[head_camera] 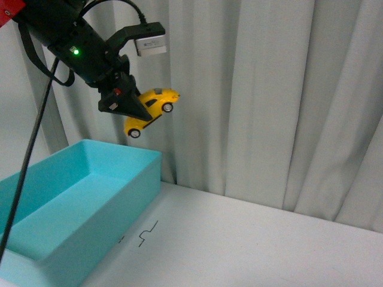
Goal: Wind up and store yellow beetle toy
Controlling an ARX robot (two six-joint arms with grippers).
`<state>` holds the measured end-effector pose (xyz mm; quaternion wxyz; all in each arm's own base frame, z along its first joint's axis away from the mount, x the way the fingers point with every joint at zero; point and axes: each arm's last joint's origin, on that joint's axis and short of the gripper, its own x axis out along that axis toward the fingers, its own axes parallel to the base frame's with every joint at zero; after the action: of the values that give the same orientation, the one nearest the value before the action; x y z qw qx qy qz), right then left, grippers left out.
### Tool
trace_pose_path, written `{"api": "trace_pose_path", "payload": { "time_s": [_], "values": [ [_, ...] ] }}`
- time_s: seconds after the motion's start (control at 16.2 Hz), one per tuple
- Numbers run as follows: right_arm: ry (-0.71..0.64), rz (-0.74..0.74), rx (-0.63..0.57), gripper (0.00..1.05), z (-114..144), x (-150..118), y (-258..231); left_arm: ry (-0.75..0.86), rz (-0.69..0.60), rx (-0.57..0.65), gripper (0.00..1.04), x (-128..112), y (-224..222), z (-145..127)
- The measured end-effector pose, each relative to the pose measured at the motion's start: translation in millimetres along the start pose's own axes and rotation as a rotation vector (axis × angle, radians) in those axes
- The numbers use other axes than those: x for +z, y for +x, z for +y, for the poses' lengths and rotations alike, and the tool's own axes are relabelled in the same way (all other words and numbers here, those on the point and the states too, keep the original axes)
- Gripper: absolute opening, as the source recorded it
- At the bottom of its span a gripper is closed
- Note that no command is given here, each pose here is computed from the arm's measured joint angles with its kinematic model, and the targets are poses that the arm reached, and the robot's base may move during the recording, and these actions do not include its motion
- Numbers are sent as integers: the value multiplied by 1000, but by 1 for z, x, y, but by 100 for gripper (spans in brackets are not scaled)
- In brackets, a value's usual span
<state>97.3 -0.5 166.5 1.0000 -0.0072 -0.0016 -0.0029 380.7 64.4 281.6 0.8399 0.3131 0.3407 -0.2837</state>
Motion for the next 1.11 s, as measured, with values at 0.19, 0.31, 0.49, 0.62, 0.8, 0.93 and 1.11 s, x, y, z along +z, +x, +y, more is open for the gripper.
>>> {"api": "trace_pose_path", "payload": {
  "time_s": [0.19, 0.31, 0.49, 0.62, 0.8, 0.93, 1.11],
  "values": [
    [0, 0, 0, 98, 0, 0, 0, -240, 134, 89, 39, -35, 16, 26],
    [0, 0, 0, 98, 0, 0, 0, -370, 226, 138, 39, -62, 29, 35],
    [0, 0, 0, 98, 0, 0, 0, -496, 323, 196, 39, -91, 39, 43],
    [0, 0, 0, 98, 0, 0, 0, -530, 377, 209, 39, -106, 48, 42],
    [0, 0, 0, 98, 0, 0, 0, -558, 460, 223, 39, -126, 61, 43],
    [0, 0, 0, 98, 0, 0, 0, -613, 488, 225, 39, -140, 71, 42],
    [0, 0, 0, 98, 0, 0, 0, -692, 523, 247, 39, -158, 81, 41]
  ]
}}
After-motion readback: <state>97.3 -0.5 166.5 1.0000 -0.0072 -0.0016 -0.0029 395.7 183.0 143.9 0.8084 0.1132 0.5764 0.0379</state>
